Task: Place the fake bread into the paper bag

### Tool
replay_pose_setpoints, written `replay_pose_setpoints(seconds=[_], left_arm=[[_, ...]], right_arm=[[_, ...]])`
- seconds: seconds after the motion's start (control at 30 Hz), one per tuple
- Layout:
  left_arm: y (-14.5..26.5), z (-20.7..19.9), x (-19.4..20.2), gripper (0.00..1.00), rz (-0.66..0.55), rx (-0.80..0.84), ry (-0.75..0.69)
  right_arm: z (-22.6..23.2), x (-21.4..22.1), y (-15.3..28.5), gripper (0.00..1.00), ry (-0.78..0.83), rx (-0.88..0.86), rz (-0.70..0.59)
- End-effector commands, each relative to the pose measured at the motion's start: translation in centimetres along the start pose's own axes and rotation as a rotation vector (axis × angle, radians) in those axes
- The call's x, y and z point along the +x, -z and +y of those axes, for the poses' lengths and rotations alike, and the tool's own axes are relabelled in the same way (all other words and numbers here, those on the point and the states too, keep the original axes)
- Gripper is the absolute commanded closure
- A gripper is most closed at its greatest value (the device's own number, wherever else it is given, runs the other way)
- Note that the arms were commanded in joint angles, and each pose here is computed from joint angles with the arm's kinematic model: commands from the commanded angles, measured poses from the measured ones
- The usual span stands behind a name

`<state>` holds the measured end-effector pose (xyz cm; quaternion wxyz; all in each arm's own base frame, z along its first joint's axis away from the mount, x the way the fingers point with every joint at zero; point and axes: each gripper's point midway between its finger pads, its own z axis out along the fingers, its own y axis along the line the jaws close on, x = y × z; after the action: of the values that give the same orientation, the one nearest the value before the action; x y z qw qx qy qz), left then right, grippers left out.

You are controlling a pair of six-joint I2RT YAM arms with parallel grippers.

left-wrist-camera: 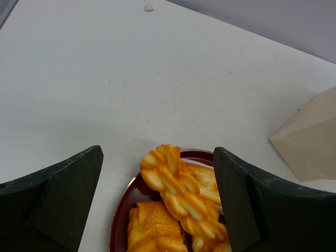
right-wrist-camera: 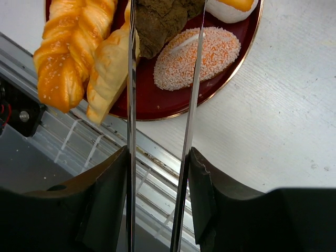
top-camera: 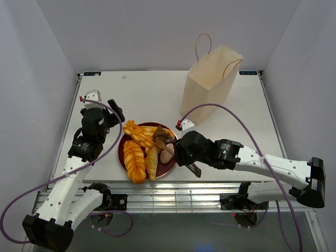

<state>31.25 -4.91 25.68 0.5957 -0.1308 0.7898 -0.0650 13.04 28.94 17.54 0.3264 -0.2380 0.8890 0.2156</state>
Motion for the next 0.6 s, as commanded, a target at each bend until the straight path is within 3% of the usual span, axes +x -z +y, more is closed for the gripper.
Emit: replay_pose_setpoints(seconds=[0.0, 0.57], left_arm=[[0.4, -0.2, -0.5, 0.04, -0.019, 0.015, 0.002], [0.4, -0.1, -0.5, 0.04, -0.023, 0.008, 0.001]], right_arm=[[1.5, -4.3, 2.8, 0.57, 0.001, -0.063, -0.134], [-2.3, -17.4, 11.5, 0.55, 0.056, 0.087, -0.483]])
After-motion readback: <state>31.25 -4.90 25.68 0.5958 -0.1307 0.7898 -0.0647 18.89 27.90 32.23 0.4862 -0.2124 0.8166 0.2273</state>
